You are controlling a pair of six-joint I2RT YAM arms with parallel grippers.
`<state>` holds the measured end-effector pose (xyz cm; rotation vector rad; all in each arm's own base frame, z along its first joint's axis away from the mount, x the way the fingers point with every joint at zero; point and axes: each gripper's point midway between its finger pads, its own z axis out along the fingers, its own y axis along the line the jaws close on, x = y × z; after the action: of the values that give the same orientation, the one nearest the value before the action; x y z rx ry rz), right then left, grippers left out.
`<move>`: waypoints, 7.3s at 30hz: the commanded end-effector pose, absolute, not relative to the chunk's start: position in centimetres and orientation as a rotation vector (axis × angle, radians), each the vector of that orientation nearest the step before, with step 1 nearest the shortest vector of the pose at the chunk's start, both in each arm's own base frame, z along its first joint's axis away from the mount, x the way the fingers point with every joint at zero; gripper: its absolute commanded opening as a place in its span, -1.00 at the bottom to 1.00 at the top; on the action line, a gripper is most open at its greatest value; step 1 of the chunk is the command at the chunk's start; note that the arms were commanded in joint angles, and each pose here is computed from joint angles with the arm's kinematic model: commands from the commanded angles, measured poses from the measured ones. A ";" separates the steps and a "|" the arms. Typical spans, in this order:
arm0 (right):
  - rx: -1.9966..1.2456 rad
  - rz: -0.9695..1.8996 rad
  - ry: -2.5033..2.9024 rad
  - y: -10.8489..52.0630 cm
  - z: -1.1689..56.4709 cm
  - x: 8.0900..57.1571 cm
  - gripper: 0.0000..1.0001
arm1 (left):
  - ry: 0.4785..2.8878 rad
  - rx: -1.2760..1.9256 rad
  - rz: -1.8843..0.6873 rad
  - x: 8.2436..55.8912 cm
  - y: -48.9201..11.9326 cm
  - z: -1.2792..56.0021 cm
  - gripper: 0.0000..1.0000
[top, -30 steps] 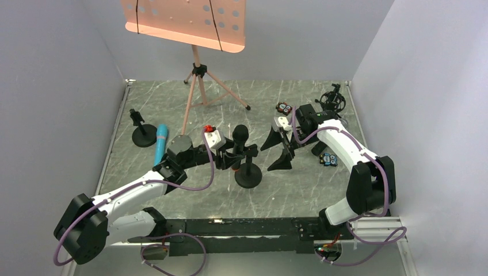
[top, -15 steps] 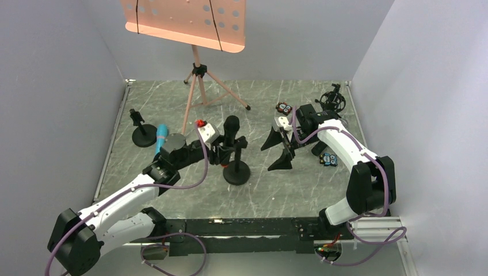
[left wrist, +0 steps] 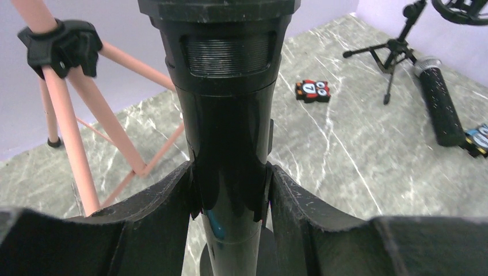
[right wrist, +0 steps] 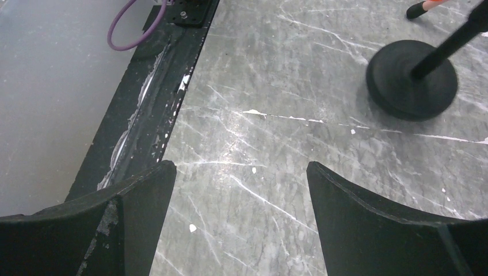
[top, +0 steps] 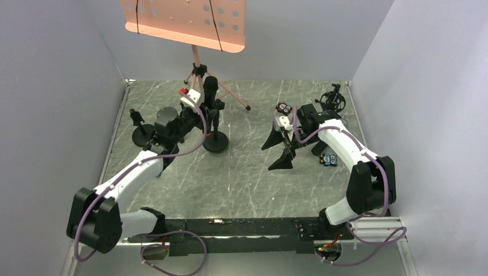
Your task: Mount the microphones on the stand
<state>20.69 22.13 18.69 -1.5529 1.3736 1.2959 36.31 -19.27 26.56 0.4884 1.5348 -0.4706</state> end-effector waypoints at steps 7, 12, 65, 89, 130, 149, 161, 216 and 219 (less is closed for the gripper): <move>-1.548 1.261 1.267 22.2 20.8 20.8 0.80 | 1.222 0.467 -0.411 43.5 -20.5 36.1 -1.00; -1.547 1.259 1.271 22.1 20.8 20.8 0.80 | 1.263 0.469 -0.409 45.6 -20.9 33.7 -1.00; -1.450 1.069 1.440 18.7 21.5 23.7 0.80 | 1.848 -0.108 -0.221 22.2 -4.8 22.7 0.99; -1.353 0.920 1.598 17.2 19.9 23.9 0.81 | 1.941 -0.608 0.121 28.6 8.7 22.9 0.89; -1.365 0.950 1.563 17.5 20.3 23.2 0.81 | 2.154 -0.505 0.179 39.9 12.0 21.4 -0.78; -1.356 0.992 1.568 17.6 20.1 23.1 0.81 | 1.805 -0.393 0.186 35.3 10.3 34.9 -1.00; -1.351 0.985 1.548 16.6 20.4 23.0 0.81 | 1.855 -0.164 -0.203 27.0 -0.3 33.6 -1.00; -1.107 0.823 1.690 9.8 23.0 24.4 0.82 | 1.801 0.668 -0.715 26.5 -33.8 32.0 0.73; -1.072 0.824 1.741 9.7 22.7 23.8 0.82 | 1.775 0.611 -0.696 25.1 -30.1 32.3 0.83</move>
<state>24.33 10.09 21.56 -1.1078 1.6991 0.8638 26.44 -34.62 28.09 0.6979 1.9094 -0.7121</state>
